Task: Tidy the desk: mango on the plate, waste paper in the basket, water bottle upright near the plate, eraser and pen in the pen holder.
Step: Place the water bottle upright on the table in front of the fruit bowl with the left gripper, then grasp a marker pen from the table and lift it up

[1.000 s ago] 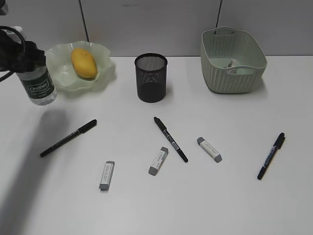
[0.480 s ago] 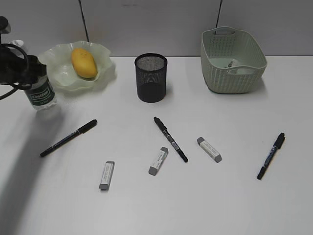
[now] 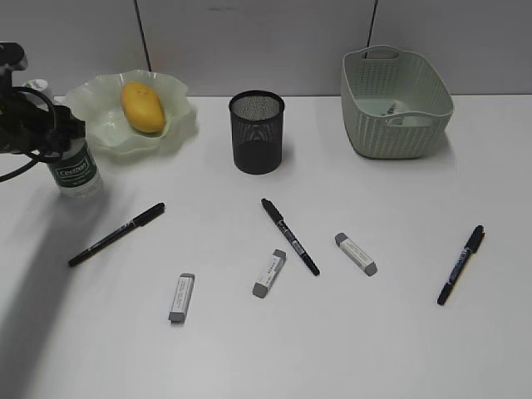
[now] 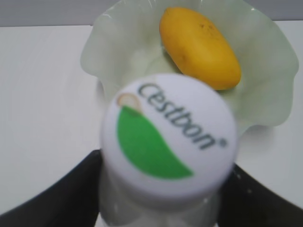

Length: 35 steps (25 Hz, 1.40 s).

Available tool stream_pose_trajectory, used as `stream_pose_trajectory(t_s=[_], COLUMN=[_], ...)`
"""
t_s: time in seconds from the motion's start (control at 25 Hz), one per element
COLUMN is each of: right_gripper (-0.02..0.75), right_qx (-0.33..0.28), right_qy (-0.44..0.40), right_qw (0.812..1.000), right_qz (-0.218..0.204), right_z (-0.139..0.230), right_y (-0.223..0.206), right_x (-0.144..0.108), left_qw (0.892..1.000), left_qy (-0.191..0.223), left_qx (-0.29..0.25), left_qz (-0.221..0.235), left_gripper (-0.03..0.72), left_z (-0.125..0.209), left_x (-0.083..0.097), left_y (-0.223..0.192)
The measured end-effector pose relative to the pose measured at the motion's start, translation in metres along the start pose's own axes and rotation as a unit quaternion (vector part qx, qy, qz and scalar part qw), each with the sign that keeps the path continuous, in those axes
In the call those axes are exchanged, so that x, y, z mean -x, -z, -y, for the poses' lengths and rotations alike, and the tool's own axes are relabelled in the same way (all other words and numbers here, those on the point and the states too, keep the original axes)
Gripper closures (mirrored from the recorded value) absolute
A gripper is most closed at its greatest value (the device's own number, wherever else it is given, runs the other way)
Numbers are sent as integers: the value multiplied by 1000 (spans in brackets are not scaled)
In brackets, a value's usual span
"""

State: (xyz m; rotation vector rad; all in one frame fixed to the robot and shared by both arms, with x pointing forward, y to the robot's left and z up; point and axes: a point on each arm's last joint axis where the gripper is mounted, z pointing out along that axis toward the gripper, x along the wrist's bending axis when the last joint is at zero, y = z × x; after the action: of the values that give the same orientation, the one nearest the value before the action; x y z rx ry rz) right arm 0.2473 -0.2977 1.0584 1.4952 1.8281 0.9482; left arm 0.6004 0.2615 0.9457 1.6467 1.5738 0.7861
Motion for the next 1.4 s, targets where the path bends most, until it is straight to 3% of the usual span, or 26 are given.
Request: stream_pose_trajectory(t_s=[0.28,0.64,0.96,1.2,1.28,1.4], right_gripper=[207,207,207,207,207,207], right_qx=[0,0,0,0,0,0], right_qy=[0,0,0,0,0,0], right_qw=[1000,1000,1000,1000,1000,1000], right_qz=[0,0,0,0,0,0], right_z=[0,0,0,0,0,0], right_y=[0,0,0,0,0,0], right_x=[0,0,0,0,0,0], left_qw=[999,993,960,935,935,949], left_qy=[-1,-6,-6,-7,-6,-4], left_qx=[-34,-121,-280,-355,-355,-314], left_qz=[-1,-2,-6,-7,-5,8], left_gripper=[83,64,71,109,116,123], left_z=[6,6,12,6,1,-9], left_x=[0,0,0,1,1,4], left_y=[0,24,76,130,151,187])
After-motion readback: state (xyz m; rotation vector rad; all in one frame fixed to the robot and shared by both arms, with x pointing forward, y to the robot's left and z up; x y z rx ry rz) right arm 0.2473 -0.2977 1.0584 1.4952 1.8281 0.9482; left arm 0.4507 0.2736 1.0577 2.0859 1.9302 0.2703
